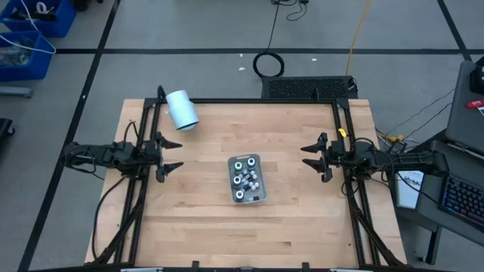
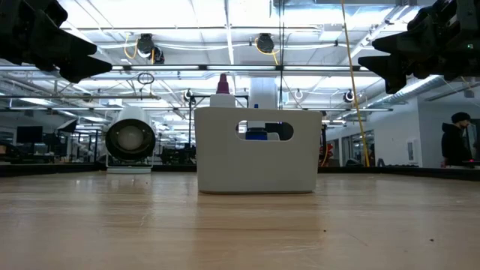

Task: Pick & Place food coloring
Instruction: Return to Home Position

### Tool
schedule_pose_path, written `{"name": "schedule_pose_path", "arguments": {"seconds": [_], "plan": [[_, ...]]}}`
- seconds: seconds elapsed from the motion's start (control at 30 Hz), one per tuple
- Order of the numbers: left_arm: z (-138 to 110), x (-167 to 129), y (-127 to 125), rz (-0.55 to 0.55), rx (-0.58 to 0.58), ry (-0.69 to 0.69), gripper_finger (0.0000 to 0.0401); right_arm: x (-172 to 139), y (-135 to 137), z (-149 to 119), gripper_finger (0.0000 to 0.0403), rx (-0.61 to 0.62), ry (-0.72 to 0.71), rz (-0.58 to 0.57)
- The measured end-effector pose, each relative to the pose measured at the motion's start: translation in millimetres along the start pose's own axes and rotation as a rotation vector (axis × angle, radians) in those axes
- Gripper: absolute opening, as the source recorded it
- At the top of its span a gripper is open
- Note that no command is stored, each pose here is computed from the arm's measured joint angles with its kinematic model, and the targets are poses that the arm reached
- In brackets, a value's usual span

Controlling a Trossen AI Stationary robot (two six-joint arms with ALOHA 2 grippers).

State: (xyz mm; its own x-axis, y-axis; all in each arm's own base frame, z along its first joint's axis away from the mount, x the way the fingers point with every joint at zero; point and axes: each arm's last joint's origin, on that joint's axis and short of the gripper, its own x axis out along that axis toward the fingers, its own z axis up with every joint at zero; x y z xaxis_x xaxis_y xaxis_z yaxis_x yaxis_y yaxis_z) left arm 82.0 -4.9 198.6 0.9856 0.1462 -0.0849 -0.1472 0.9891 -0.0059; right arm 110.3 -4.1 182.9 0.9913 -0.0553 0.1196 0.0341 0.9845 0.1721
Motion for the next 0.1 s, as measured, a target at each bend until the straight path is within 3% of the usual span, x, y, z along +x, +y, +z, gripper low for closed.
{"name": "schedule_pose_path", "arguments": {"seconds": [0.1], "plan": [[0.0,0.0,0.0,0.0,0.0,0.0,0.0335,0.0,0.0,0.0,0.0206,0.0,0.0,0.0]]}}
